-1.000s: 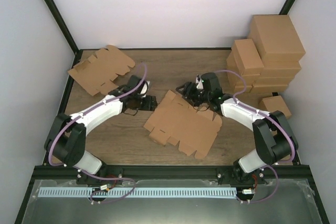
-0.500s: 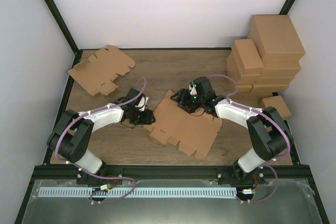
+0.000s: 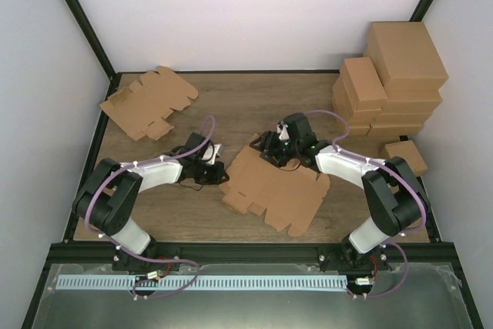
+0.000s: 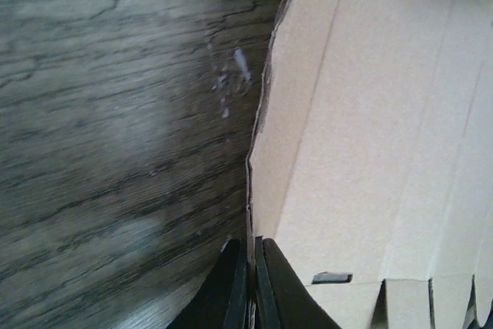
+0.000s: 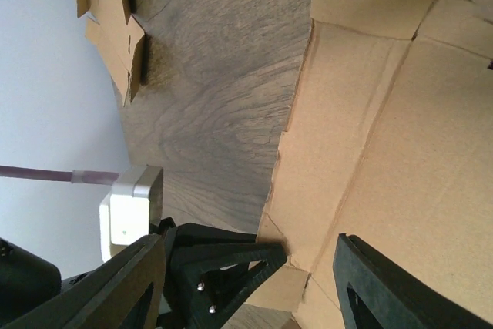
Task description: Fold the paper box
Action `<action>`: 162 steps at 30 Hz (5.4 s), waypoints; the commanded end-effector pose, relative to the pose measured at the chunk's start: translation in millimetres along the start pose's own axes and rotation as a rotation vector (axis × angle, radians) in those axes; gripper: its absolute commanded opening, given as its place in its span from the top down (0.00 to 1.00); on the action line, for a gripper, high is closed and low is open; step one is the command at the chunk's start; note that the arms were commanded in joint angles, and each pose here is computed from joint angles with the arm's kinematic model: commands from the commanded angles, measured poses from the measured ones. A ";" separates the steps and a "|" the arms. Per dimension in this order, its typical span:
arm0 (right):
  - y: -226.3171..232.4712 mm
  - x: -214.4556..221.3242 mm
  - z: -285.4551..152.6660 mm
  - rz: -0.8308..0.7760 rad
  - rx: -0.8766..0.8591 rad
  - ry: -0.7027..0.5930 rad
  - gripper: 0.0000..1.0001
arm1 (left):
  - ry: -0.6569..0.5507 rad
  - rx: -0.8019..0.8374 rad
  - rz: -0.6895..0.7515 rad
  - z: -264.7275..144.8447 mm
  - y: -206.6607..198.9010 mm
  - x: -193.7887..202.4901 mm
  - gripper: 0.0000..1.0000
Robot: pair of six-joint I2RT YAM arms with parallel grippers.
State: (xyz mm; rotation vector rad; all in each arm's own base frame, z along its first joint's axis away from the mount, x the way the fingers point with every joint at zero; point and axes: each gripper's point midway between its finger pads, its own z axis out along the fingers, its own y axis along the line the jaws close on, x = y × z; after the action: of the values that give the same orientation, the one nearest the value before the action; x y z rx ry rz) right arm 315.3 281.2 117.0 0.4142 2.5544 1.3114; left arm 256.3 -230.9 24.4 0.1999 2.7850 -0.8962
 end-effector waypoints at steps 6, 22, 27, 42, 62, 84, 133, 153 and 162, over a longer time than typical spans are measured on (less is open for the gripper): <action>7.1 -1.9 -5.3 0.025 0.047 0.000 0.37 | -0.095 -0.060 0.137 -26.5 -24.1 -17.5 0.96; 31.7 -12.3 -14.4 0.047 0.053 -0.056 0.30 | -0.364 -0.539 0.545 -63.6 -91.2 -23.0 0.96; 27.2 -8.8 -16.4 0.052 0.059 -0.060 0.49 | -0.377 -0.627 0.589 -63.5 -96.6 -22.5 0.96; 43.9 1.0 -26.8 -0.117 -0.043 -0.044 0.99 | -0.385 -0.478 0.603 -68.7 -138.3 -15.6 0.43; 34.3 36.9 -30.5 -0.204 -0.334 -0.016 0.99 | -0.009 0.034 0.315 -52.1 -129.6 -9.9 0.15; 33.1 34.1 -23.9 -0.208 -0.314 -0.006 0.95 | 0.059 0.011 0.347 -35.8 -124.9 -4.4 0.38; -120.8 67.7 -24.8 -0.197 0.111 -0.033 0.71 | 0.147 -0.360 0.537 1.4 -108.1 23.4 0.49; -71.5 -6.4 -88.0 -0.483 0.272 -0.352 0.99 | 0.147 -0.450 0.570 9.0 -97.9 26.1 0.49; -39.5 -42.9 -87.9 -0.543 0.220 -0.341 0.99 | 0.134 -0.476 0.624 11.3 -108.3 30.6 0.49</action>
State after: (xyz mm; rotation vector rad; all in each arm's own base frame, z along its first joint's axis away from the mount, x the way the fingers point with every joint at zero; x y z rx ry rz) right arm 304.5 178.0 123.6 0.0284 2.3182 0.6955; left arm 209.5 -319.7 66.7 0.9655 2.6888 -0.1109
